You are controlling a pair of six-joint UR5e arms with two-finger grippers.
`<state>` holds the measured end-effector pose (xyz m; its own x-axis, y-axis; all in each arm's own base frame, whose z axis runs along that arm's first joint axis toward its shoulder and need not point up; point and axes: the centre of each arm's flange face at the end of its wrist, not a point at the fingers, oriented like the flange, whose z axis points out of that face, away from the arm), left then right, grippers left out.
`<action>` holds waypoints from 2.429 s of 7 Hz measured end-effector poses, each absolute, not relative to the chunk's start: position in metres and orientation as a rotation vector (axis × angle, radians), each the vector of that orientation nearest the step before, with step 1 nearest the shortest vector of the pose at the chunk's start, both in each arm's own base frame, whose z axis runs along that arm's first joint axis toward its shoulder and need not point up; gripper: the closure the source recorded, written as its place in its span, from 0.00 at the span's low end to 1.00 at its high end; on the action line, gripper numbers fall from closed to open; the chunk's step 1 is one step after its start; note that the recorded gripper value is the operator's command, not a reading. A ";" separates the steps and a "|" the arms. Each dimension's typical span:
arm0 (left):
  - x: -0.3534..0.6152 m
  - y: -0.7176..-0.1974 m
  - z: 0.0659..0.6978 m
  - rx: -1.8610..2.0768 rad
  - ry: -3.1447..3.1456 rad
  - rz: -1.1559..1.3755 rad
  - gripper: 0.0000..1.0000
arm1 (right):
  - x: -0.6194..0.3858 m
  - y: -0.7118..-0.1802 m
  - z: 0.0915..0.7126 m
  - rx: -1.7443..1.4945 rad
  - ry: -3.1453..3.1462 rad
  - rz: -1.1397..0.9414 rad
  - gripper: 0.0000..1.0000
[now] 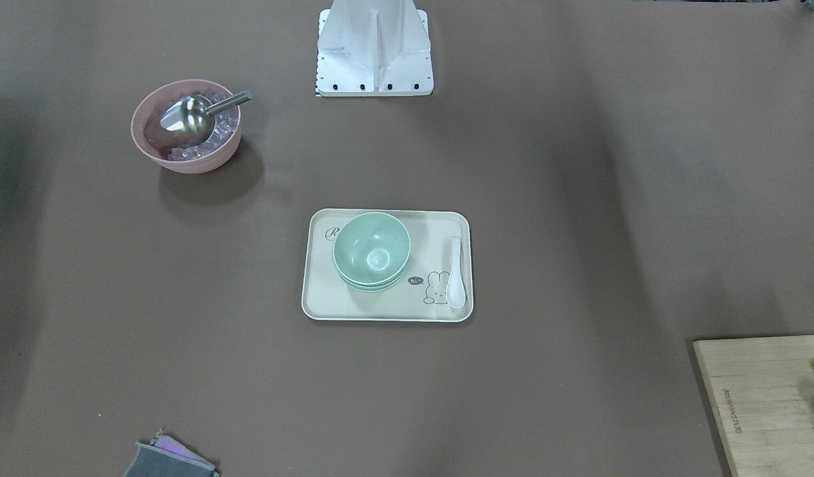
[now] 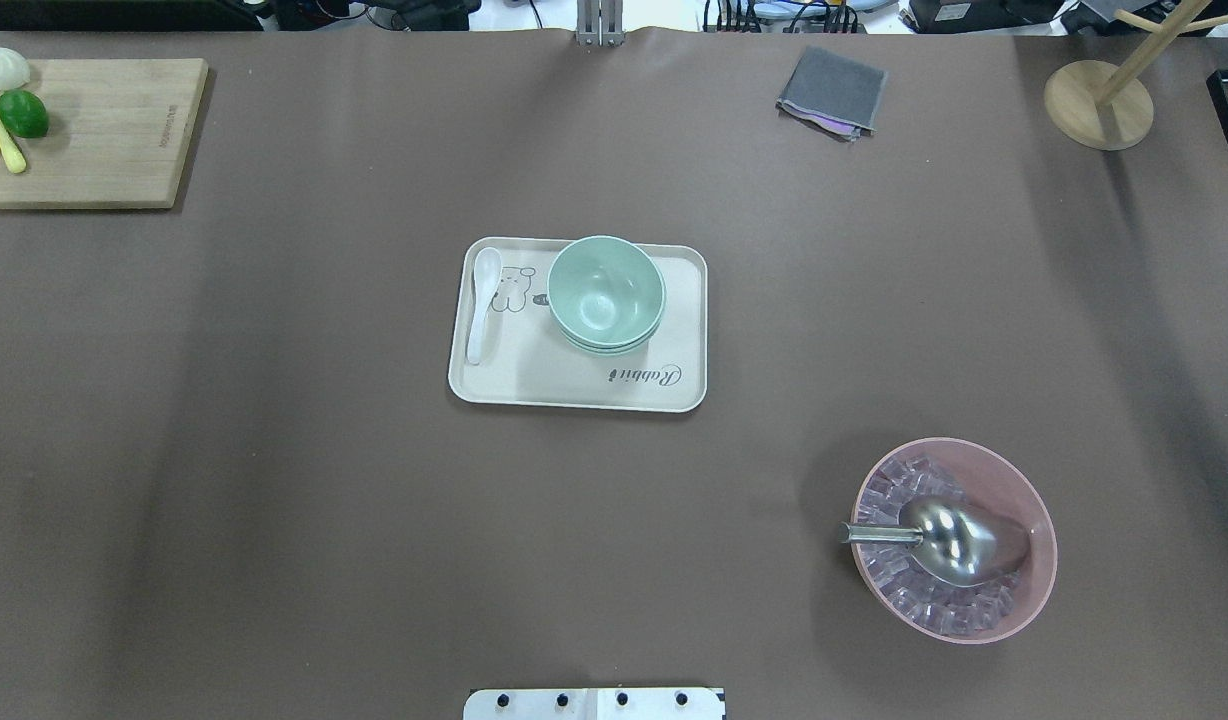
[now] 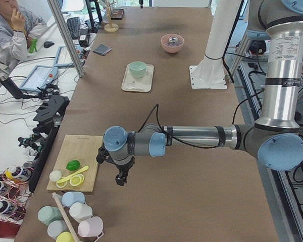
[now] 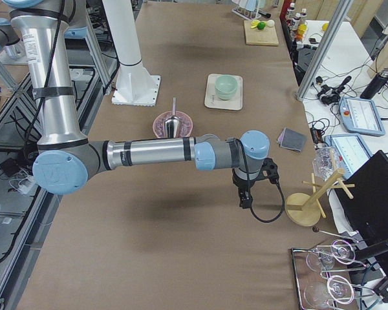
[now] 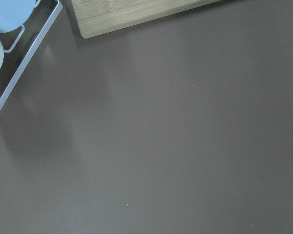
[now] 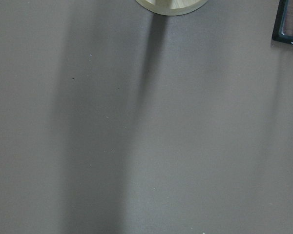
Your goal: Stack green bowls together
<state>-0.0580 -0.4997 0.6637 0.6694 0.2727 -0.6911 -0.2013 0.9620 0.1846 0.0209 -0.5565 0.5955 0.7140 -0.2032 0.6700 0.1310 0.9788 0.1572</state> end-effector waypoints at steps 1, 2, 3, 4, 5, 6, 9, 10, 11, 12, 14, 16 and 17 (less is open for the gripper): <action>-0.058 -0.500 0.663 0.096 0.794 0.268 0.01 | 0.023 -0.562 0.589 0.089 -0.739 -0.182 0.00; -0.058 -0.500 0.663 0.097 0.794 0.268 0.01 | 0.025 -0.569 0.583 0.073 -0.712 -0.176 0.00; -0.057 -0.501 0.663 0.097 0.794 0.269 0.01 | 0.026 -0.573 0.579 0.058 -0.691 -0.170 0.00; -0.057 -0.501 0.662 0.098 0.794 0.270 0.01 | 0.027 -0.574 0.579 0.050 -0.682 -0.167 0.00; -0.057 -0.502 0.662 0.099 0.794 0.270 0.01 | 0.028 -0.574 0.580 0.046 -0.679 -0.165 0.00; -0.057 -0.502 0.661 0.100 0.794 0.269 0.01 | 0.028 -0.573 0.581 0.045 -0.678 -0.165 0.00; -0.057 -0.503 0.648 0.123 0.793 0.272 0.01 | 0.028 -0.573 0.580 0.048 -0.679 -0.166 0.00; -0.057 -0.504 0.642 0.134 0.792 0.277 0.01 | 0.028 -0.573 0.580 0.049 -0.680 -0.166 0.00; -0.057 -0.504 0.641 0.137 0.792 0.278 0.01 | 0.028 -0.573 0.580 0.049 -0.681 -0.166 0.00; -0.057 -0.502 0.645 0.130 0.793 0.277 0.01 | 0.029 -0.573 0.580 0.050 -0.681 -0.165 0.00; -0.057 -0.496 0.660 0.101 0.795 0.265 0.01 | 0.030 -0.573 0.580 0.050 -0.680 -0.163 0.00; -0.060 -0.495 0.665 0.093 0.796 0.255 0.01 | 0.032 -0.573 0.580 0.051 -0.684 -0.159 0.00; -0.062 -0.495 0.664 0.096 0.795 0.249 0.01 | 0.032 -0.573 0.580 0.052 -0.686 -0.159 0.00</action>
<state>-0.0623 -0.4948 0.6644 0.6726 0.2567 -0.6941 -0.1849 0.9665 0.1782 0.0322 -0.5727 0.5795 0.7625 -0.1631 0.6261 0.1291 0.9866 0.0999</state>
